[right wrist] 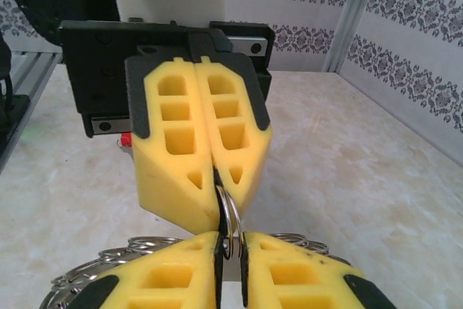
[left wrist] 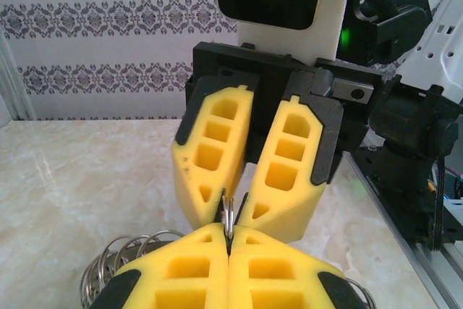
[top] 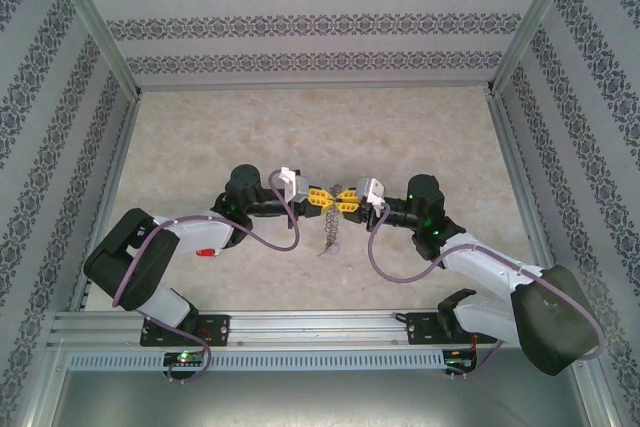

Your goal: Put the keys on the keyring

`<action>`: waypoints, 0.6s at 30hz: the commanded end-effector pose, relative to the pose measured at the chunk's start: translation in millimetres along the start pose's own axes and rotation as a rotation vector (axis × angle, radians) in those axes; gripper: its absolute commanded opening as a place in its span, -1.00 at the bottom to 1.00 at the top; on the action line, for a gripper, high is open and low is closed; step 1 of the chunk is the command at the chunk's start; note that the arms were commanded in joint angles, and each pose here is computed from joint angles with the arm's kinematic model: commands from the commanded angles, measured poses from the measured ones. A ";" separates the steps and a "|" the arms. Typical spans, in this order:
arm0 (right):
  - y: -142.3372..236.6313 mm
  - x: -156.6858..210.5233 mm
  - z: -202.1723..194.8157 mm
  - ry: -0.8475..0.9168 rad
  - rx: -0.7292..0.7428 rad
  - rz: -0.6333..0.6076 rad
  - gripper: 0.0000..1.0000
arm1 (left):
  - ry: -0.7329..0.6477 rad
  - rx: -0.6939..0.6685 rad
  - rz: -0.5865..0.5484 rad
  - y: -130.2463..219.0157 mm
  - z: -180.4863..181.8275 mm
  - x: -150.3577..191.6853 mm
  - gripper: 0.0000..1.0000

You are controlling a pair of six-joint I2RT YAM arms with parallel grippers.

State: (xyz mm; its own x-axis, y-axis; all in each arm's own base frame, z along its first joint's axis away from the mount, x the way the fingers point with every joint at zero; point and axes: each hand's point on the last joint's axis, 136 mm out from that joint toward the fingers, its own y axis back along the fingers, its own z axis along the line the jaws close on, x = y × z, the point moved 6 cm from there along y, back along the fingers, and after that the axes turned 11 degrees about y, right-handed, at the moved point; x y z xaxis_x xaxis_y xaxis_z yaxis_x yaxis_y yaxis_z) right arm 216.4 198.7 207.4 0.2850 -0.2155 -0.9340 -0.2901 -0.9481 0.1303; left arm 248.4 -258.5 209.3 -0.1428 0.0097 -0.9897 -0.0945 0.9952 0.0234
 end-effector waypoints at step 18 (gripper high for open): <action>-4.9 -2.3 3.6 0.065 -0.088 0.191 -1.00 | -0.073 -0.033 0.249 7.6 -7.7 12.1 -0.53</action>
State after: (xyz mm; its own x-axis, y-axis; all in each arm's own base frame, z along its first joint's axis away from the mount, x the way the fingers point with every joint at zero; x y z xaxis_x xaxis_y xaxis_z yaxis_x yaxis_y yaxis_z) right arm 216.9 203.3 196.8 0.2434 -0.3525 -0.9036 -0.2756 -0.9184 0.2841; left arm 247.0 -254.2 204.8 -0.1221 0.1706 -0.9777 -0.1218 0.9751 0.1853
